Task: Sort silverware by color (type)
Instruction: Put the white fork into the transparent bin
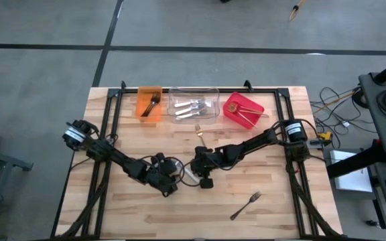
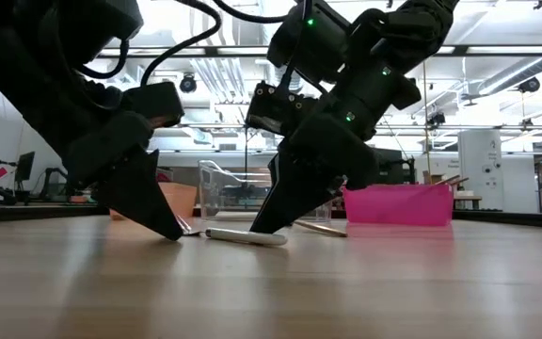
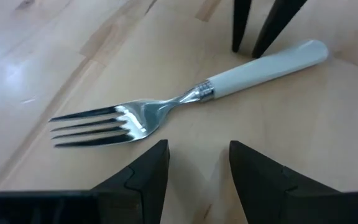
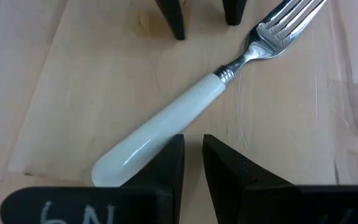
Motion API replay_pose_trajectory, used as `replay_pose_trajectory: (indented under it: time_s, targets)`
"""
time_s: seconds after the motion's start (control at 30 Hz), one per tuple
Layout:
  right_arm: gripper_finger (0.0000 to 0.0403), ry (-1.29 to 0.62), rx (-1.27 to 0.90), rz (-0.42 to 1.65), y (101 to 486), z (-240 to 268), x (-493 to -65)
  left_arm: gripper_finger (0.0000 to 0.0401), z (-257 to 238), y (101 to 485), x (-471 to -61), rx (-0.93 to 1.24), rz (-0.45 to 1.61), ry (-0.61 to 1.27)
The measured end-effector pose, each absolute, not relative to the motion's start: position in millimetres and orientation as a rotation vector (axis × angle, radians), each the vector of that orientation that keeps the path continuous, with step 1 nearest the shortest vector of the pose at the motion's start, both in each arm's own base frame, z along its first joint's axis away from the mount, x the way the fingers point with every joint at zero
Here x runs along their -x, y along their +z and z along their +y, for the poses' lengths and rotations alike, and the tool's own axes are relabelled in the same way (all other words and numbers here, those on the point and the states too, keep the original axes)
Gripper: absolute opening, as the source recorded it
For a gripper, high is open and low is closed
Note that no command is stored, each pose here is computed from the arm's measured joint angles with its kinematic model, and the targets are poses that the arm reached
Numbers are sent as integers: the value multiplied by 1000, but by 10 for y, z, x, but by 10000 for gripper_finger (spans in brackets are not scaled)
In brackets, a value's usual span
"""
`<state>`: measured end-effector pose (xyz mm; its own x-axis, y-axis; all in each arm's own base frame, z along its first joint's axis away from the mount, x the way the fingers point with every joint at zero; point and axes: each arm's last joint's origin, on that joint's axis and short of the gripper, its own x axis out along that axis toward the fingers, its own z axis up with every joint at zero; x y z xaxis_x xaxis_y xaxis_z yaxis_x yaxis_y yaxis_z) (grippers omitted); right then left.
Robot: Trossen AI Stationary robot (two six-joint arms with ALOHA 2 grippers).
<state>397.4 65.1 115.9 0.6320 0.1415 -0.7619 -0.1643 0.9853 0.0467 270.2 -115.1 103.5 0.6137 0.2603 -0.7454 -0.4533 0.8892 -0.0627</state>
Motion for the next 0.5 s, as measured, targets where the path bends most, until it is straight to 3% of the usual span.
replay_pose_trajectory:
  time_s: [0.5]
  targets:
    - [52,231,24,840,1198,818,-3987,153,-1015,1296,-2491,155,906,456]
